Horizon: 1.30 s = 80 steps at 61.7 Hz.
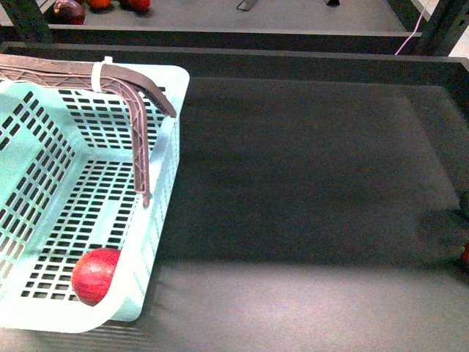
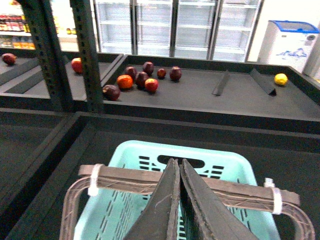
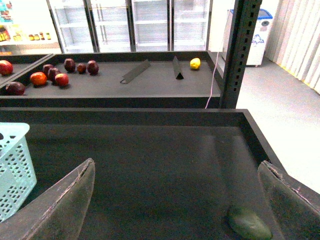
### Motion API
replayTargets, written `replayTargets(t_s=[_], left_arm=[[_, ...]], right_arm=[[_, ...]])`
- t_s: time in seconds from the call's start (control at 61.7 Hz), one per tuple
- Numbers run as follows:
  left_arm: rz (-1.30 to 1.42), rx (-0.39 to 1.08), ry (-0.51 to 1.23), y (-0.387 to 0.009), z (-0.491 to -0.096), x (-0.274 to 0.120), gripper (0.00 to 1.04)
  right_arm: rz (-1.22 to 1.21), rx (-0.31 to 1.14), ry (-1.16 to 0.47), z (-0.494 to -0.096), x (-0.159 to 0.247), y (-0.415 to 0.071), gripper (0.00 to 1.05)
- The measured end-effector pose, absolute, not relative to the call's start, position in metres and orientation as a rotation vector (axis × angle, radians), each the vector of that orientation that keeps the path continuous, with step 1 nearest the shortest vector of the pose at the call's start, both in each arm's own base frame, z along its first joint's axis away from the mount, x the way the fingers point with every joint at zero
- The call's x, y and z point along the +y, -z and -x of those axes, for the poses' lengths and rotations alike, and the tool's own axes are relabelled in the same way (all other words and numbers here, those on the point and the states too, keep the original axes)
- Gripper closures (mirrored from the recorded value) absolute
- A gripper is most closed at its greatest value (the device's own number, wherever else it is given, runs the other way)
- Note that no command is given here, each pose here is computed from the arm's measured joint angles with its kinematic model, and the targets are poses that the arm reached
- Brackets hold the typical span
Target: Pick apple with right arm and hold basket with left
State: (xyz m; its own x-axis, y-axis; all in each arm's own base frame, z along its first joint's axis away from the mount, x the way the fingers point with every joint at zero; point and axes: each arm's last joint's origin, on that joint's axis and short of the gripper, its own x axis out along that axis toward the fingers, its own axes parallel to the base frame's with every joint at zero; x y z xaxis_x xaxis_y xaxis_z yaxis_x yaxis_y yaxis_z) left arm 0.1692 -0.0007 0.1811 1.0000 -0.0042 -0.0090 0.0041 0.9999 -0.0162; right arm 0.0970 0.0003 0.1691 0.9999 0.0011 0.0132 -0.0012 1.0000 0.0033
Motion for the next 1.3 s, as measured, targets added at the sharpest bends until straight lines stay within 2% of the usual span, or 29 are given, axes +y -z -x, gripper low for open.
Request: replayTargets(t_s=[0.356,1.296], left_arm=[[0.014,0.009,0.003,-0.164,-0.142,-0.001,1.01],[0.011,-0.016,0.004,-0.171,-0.110,0.000,1.01]], right_arm=[[-0.003,-0.013,-0.001,-0.097,0.000,-0.169,0.09],[-0.003,-0.013,-0.001,-0.097,0.000,-0.169,0.09]])
